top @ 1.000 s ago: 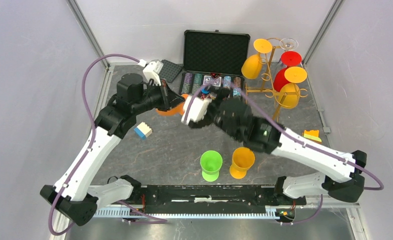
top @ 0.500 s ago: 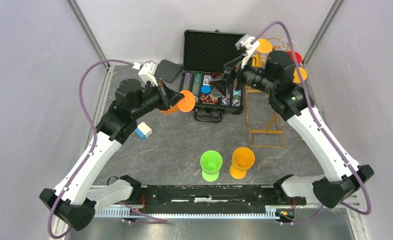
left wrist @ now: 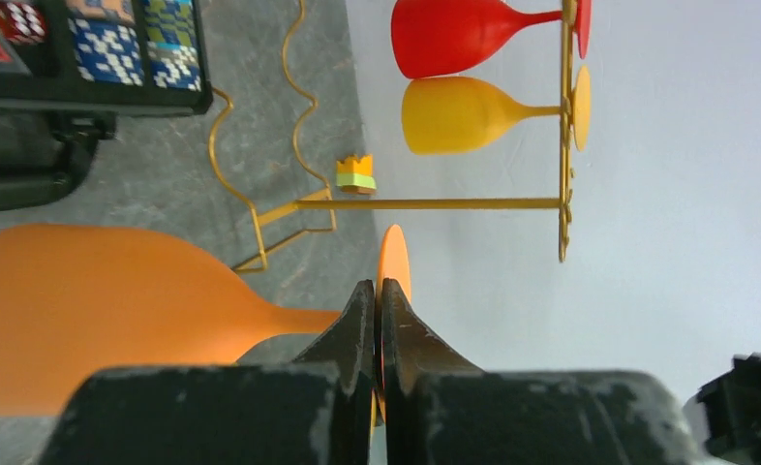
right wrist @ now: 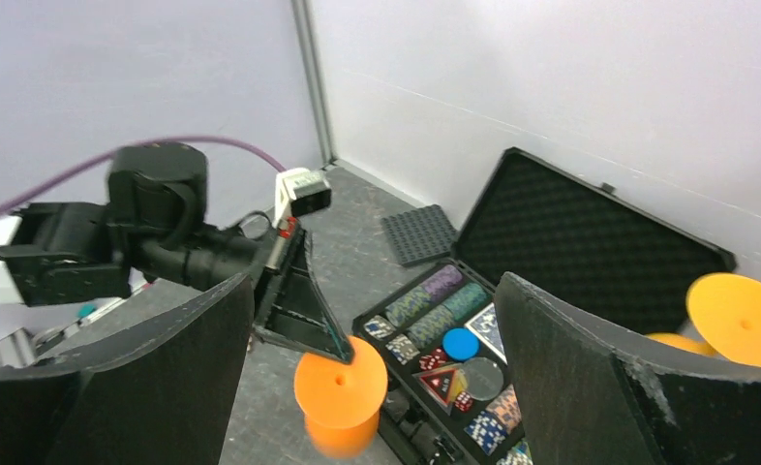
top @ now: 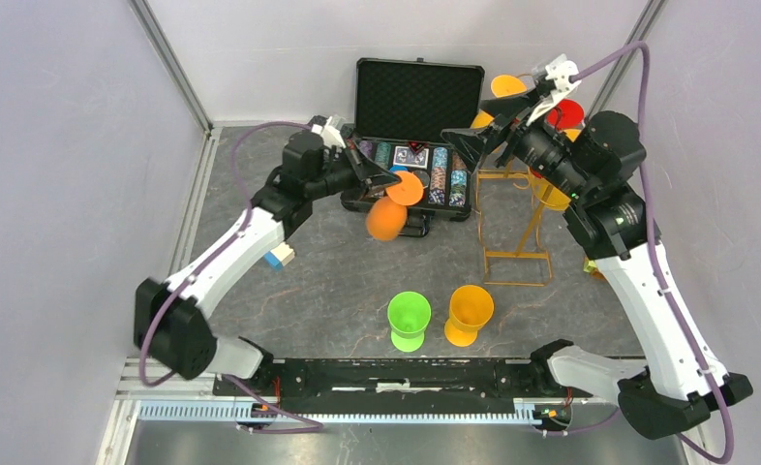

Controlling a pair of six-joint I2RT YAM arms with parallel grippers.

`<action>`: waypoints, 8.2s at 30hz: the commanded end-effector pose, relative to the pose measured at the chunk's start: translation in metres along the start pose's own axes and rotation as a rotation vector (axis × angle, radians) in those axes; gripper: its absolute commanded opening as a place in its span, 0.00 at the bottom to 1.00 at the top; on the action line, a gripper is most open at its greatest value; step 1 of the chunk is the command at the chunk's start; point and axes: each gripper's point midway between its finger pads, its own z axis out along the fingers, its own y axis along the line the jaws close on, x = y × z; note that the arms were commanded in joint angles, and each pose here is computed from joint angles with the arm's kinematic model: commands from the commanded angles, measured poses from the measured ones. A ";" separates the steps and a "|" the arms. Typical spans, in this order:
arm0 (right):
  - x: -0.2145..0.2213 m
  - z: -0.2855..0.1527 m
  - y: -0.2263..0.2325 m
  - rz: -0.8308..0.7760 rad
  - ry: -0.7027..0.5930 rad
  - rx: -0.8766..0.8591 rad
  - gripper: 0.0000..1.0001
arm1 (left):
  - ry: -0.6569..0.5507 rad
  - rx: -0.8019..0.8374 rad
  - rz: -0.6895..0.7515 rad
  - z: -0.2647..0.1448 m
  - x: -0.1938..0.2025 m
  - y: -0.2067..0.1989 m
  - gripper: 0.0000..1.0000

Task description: Place the wine glass upside down on the wine glass rack

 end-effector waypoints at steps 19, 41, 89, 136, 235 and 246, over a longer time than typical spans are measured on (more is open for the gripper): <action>0.015 -0.023 -0.038 -0.065 0.080 0.224 0.98 | 0.083 0.480 -0.158 0.093 -0.047 -0.140 0.02; 0.022 -0.034 -0.048 -0.088 0.107 0.289 0.98 | 0.005 0.426 -0.133 0.161 -0.066 -0.144 0.02; 0.038 -0.034 -0.053 -0.056 0.133 0.312 0.98 | -0.031 0.403 -0.035 0.198 -0.038 -0.143 0.03; 0.046 -0.035 -0.054 -0.041 0.147 0.324 0.98 | -0.123 0.372 -0.113 0.187 -0.065 -0.135 0.02; -0.037 -0.078 -0.081 -0.057 -0.008 0.599 0.99 | -0.193 0.345 -0.108 0.183 -0.060 -0.151 0.02; -0.035 -0.078 -0.080 -0.051 -0.007 0.592 0.99 | -0.214 0.362 -0.109 0.184 -0.067 -0.156 0.02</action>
